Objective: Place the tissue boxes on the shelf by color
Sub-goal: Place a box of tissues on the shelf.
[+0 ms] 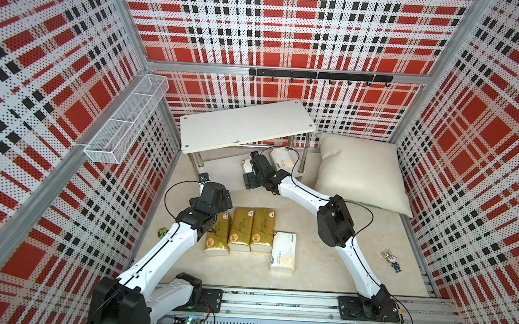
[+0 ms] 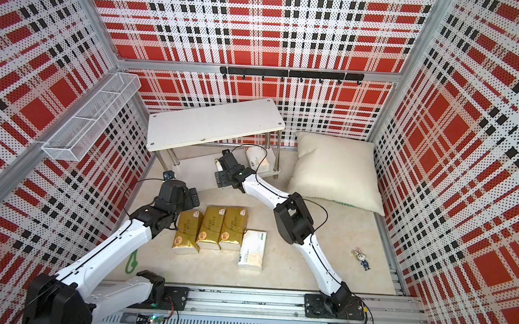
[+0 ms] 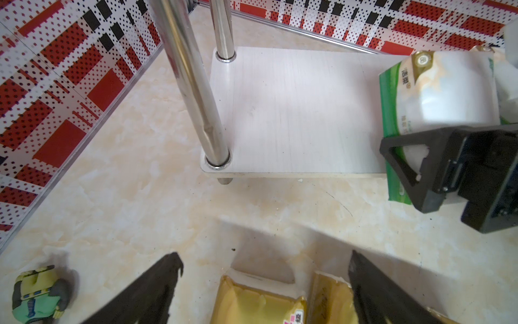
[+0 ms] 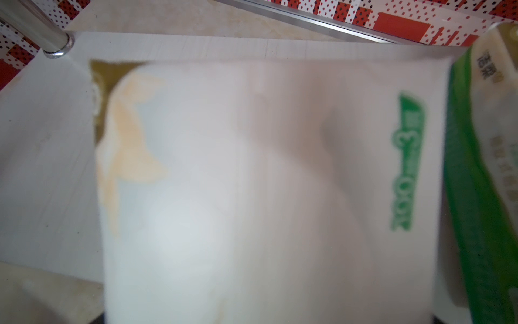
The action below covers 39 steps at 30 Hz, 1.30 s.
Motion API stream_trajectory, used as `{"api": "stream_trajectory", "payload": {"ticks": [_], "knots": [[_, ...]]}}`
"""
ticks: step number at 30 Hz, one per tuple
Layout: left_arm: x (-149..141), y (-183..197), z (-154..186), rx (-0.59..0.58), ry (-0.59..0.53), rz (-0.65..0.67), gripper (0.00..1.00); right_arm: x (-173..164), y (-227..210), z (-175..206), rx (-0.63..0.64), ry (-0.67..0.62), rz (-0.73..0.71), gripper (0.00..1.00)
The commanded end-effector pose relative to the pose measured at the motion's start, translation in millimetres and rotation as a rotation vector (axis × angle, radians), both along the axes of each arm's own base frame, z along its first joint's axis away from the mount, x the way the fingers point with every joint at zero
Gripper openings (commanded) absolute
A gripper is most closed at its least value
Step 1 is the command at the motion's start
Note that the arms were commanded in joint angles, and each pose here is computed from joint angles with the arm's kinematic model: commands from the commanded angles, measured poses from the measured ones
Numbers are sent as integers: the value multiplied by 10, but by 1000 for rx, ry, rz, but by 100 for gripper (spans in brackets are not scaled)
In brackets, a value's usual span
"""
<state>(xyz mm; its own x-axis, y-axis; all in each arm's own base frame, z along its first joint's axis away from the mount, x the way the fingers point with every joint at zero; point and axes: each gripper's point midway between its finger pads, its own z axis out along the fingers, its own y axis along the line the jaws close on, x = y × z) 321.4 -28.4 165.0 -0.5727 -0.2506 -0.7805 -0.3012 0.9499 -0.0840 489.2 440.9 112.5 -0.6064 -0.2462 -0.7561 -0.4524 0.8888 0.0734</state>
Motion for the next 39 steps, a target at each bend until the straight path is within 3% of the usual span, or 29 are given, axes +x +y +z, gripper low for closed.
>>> {"api": "stream_trajectory", "payload": {"ticks": [1, 22, 39], "knots": [[4, 0, -31, 2, -4, -9, 98, 149, 59, 106, 53, -54, -23, 92], [0, 17, -15, 4, -9, -5, 98, 278, 27, 38, 33, -99, -73, 98], [-12, 30, 15, 6, -15, -3, 98, 391, 50, 61, 59, -138, -108, 95]]}}
